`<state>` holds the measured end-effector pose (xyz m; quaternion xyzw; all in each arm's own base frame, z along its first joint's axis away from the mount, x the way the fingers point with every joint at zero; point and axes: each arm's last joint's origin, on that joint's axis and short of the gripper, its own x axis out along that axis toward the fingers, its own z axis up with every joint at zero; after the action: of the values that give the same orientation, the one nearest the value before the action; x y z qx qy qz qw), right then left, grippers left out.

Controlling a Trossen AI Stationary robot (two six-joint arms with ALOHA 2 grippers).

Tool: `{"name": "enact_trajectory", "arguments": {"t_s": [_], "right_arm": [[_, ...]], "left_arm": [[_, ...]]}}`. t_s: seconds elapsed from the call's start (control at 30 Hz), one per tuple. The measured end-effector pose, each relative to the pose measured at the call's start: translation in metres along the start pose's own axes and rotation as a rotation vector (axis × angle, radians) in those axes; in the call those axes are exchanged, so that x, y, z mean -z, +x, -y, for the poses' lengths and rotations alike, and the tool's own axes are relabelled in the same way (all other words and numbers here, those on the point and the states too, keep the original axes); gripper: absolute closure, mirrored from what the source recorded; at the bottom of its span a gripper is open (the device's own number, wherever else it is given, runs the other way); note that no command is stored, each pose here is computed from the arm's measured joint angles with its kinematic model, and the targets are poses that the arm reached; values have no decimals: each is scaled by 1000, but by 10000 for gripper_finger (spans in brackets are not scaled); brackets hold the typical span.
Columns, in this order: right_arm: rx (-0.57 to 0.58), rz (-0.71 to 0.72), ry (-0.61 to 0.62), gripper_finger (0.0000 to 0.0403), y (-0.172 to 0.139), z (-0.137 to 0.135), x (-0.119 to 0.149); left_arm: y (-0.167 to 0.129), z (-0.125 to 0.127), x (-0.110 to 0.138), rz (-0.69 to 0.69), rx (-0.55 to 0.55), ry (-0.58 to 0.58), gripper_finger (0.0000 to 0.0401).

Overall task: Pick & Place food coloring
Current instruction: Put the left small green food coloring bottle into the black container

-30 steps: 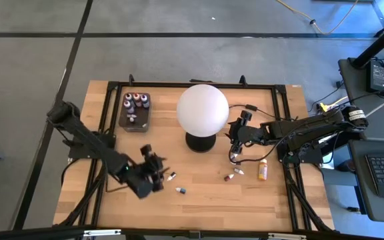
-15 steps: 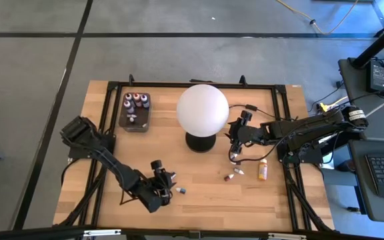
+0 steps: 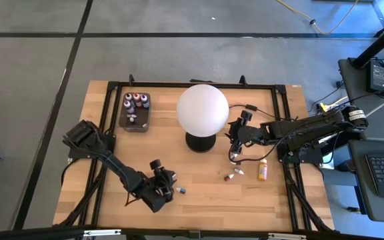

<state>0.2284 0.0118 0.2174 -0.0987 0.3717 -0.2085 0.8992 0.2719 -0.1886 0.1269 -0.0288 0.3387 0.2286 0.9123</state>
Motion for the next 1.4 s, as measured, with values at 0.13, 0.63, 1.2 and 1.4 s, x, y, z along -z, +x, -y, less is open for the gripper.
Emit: {"name": "enact_trajectory", "arguments": {"t_s": [0.13, 0.63, 1.2, 1.4], "right_arm": [[0, 0, -1, 173, 0, 0, 0], [0, -1, -2, 173, 0, 0, 0], [0, -1, -2, 173, 0, 0, 0], [0, -1, -3, 173, 0, 0, 0]], "left_arm": [[8, -2, 6, -51, -19, -51, 225], [13, -2, 11, -115, 1, -91, 227], [18, -4, 8, -182, 28, -55, 326], [9, -14, 1, -202, 13, -8, 333]]}}
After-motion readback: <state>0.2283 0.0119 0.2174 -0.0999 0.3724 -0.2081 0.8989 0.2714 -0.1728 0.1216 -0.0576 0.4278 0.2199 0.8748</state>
